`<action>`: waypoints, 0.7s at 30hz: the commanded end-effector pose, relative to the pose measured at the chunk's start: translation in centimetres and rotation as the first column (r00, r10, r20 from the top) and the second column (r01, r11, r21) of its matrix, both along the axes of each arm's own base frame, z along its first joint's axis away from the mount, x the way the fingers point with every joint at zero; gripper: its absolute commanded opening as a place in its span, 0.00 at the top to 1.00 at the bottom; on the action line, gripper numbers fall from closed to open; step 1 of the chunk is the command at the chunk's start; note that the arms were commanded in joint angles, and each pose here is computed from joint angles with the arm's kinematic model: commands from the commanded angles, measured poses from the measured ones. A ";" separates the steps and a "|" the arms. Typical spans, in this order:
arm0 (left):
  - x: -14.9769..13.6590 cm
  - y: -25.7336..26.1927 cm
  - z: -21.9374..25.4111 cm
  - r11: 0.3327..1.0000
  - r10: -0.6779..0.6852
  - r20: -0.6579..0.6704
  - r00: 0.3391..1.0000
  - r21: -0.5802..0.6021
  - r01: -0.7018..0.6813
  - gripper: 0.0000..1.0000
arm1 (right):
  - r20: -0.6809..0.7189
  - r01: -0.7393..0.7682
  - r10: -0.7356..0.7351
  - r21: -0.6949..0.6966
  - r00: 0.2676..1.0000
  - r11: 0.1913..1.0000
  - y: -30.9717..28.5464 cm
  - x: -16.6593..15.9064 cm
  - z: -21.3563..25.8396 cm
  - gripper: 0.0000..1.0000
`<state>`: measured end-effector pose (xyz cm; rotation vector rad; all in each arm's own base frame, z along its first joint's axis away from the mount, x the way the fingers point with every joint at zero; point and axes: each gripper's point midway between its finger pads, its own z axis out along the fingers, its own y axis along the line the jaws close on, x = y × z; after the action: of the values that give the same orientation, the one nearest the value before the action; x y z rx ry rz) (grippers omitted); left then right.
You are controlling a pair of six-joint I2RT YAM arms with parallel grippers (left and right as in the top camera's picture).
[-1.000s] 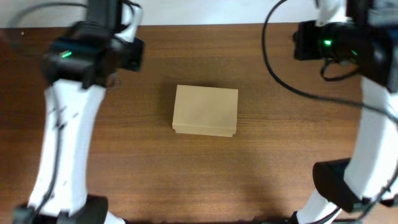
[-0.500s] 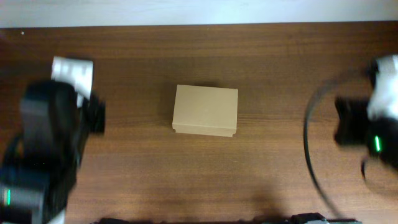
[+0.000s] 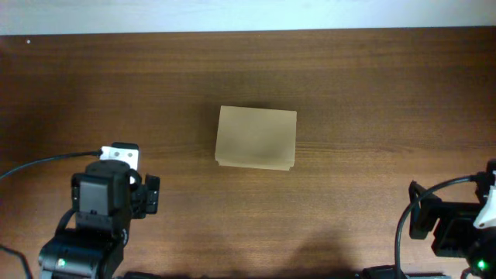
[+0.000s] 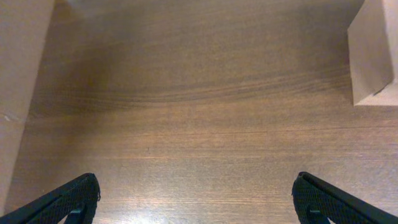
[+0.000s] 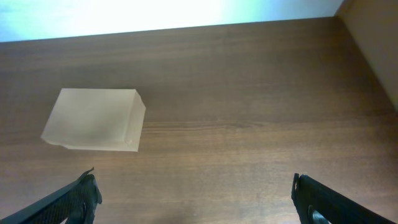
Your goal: Pack container
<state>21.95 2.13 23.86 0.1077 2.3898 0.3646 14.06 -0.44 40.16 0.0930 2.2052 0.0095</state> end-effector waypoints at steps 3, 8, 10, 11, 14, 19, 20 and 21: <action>0.3 0.3 -0.4 1.000 0.020 -0.013 1.000 0.007 -0.020 0.01 | 0.002 0.019 -0.019 -0.019 1.000 1.000 -0.4 0.1 0.0 0.01; 0.4 0.3 -0.7 1.000 0.021 -0.027 0.999 0.010 -0.020 0.01 | 0.002 0.019 -0.019 -0.019 1.000 1.000 -0.4 0.1 0.0 0.01; 0.4 0.3 -0.7 1.000 0.021 -0.027 0.999 0.010 -0.020 0.01 | 0.002 0.019 -0.019 -0.019 1.000 1.000 -0.4 0.1 0.0 0.01; 0.4 0.3 -0.7 1.000 0.021 -0.027 0.999 0.010 -0.020 0.01 | 0.002 0.019 -0.019 -0.019 1.000 1.000 -0.4 0.1 0.0 0.01; 0.4 0.3 -0.7 1.000 0.021 -0.027 0.999 0.010 -0.020 0.01 | 0.002 0.019 -0.019 -0.019 1.000 1.000 -0.4 0.1 0.0 0.01; 0.4 0.3 -0.7 1.000 0.021 -0.027 0.999 0.010 -0.020 0.01 | 0.002 0.019 -0.019 -0.019 1.000 1.000 -0.4 0.1 0.0 0.01; 0.4 0.3 -0.7 1.000 0.021 -0.027 0.999 0.010 -0.020 0.01 | 0.002 0.019 -0.019 -0.019 1.000 1.000 -0.4 0.1 0.0 0.01; 0.4 0.3 -0.7 1.000 0.021 -0.027 0.999 0.010 -0.021 0.01 | 0.002 0.019 -0.019 -0.019 1.000 1.000 -0.4 0.1 0.0 0.01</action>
<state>22.41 2.05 23.22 0.1167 2.4197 0.3720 14.08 -0.68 40.16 0.1007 2.2045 -0.0062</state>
